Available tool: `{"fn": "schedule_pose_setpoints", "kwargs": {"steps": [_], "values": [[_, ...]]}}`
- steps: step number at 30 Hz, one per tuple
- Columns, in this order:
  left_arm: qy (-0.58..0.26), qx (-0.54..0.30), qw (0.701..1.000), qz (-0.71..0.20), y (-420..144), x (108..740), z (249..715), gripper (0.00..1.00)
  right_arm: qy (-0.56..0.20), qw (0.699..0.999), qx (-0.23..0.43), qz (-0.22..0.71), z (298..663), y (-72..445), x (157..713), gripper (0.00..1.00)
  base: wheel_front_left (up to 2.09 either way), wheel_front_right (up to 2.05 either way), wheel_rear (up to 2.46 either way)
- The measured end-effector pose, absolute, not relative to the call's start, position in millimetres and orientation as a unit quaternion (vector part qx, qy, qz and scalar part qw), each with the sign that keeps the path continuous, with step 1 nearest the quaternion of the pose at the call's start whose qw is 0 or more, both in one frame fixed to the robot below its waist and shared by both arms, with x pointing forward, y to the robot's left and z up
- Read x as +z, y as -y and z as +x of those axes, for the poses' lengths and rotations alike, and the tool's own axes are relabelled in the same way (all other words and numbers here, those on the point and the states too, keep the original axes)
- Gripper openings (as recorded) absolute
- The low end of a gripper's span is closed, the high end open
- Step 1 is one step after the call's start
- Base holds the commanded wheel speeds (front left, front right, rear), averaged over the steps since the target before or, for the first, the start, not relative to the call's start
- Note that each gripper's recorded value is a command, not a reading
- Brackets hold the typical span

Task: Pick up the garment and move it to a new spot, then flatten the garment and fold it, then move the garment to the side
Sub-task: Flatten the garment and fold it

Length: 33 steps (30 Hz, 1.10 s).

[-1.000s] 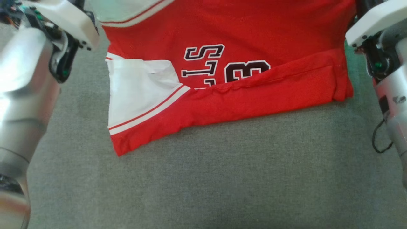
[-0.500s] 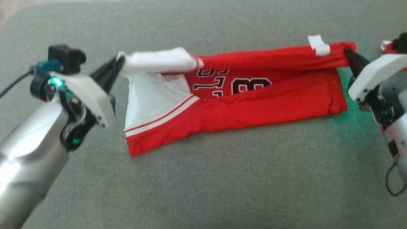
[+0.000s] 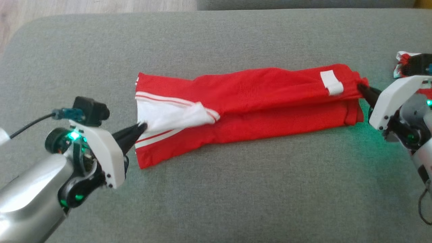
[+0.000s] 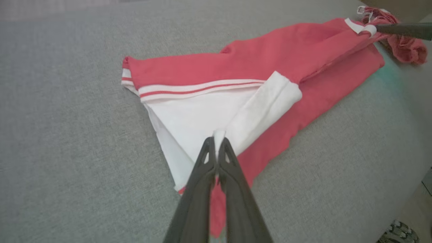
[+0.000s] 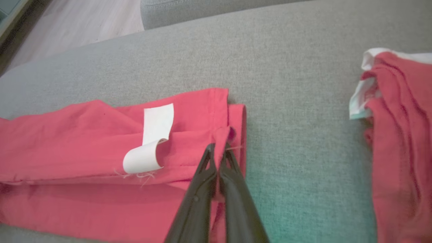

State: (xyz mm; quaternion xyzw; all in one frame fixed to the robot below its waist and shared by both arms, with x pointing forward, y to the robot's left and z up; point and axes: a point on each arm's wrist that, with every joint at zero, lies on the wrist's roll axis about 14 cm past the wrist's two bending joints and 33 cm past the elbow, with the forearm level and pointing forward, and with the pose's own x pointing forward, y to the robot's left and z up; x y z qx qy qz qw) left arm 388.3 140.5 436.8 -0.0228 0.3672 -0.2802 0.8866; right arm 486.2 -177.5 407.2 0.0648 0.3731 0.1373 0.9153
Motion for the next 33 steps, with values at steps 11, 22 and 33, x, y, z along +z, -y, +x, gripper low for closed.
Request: {"fn": "schedule_pose_setpoints", "kwargs": {"steps": [11,22,33], "values": [[-0.430,-0.294,0.853,-0.016,-138,422,363,0.00,-0.435,0.887,0.141,0.056,462,181,386,0.07,0.00,0.00,0.00],[-0.338,-0.227,0.913,-0.017,-152,439,402,1.00,-0.371,0.915,0.122,0.103,479,186,413,1.00,0.00,0.00,0.00],[-0.061,-0.108,0.990,-0.064,-167,523,460,1.00,-0.062,0.977,0.131,0.157,511,176,540,1.00,0.00,0.00,0.00]]}}
